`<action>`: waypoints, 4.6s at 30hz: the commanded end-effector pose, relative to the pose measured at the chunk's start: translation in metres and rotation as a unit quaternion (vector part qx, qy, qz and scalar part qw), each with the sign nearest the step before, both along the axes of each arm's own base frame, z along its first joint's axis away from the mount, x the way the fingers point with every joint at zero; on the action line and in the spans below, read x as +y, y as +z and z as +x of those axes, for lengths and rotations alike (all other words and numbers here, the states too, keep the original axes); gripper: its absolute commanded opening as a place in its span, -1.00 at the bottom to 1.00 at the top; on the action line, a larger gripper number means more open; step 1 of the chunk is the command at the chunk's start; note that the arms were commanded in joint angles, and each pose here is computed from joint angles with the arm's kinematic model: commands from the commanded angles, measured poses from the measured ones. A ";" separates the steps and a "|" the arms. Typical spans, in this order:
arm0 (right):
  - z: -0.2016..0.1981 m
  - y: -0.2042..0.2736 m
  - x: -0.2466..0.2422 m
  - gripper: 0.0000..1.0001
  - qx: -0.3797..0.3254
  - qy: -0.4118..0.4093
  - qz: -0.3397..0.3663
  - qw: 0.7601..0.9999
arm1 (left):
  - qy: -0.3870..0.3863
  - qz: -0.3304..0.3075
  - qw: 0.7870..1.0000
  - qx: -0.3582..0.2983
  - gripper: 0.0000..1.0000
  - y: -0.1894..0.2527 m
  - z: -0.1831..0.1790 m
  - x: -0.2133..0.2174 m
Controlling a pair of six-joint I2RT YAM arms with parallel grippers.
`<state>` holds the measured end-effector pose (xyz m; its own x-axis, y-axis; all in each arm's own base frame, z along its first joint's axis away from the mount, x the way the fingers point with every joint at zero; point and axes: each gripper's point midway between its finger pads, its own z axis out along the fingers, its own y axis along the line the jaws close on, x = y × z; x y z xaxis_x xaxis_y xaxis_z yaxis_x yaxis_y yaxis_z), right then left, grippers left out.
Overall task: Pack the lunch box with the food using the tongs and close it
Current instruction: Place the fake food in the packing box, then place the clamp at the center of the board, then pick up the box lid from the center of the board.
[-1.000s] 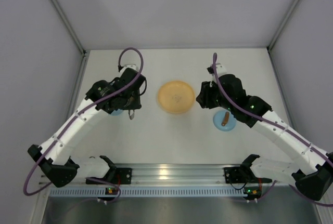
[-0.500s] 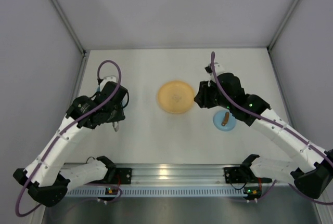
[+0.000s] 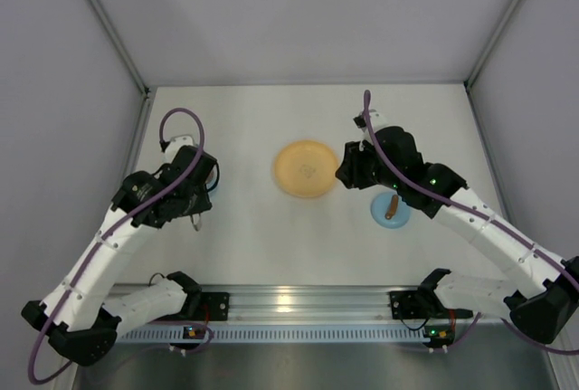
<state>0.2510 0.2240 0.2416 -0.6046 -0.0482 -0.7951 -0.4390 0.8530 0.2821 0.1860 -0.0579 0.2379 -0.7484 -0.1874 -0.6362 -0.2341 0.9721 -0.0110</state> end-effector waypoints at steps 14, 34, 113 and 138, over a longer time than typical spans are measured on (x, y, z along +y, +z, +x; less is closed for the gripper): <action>0.006 0.014 0.001 -0.31 -0.019 -0.002 0.012 1.000 | 0.011 0.023 0.999 0.032 -0.24 -0.019 0.011 0.023; 0.006 0.016 -0.001 -0.31 -0.021 -0.005 0.010 1.000 | 0.007 0.023 0.999 0.030 -0.15 -0.023 0.027 0.023; 0.101 0.040 -0.010 -0.09 -0.031 -0.072 -0.020 0.997 | -0.068 -0.037 0.994 0.079 0.54 -0.178 0.294 -0.072; 0.110 0.066 -0.083 -0.04 -0.051 -0.173 0.004 0.984 | -0.209 -0.043 0.975 -0.062 0.57 -0.028 0.252 -0.191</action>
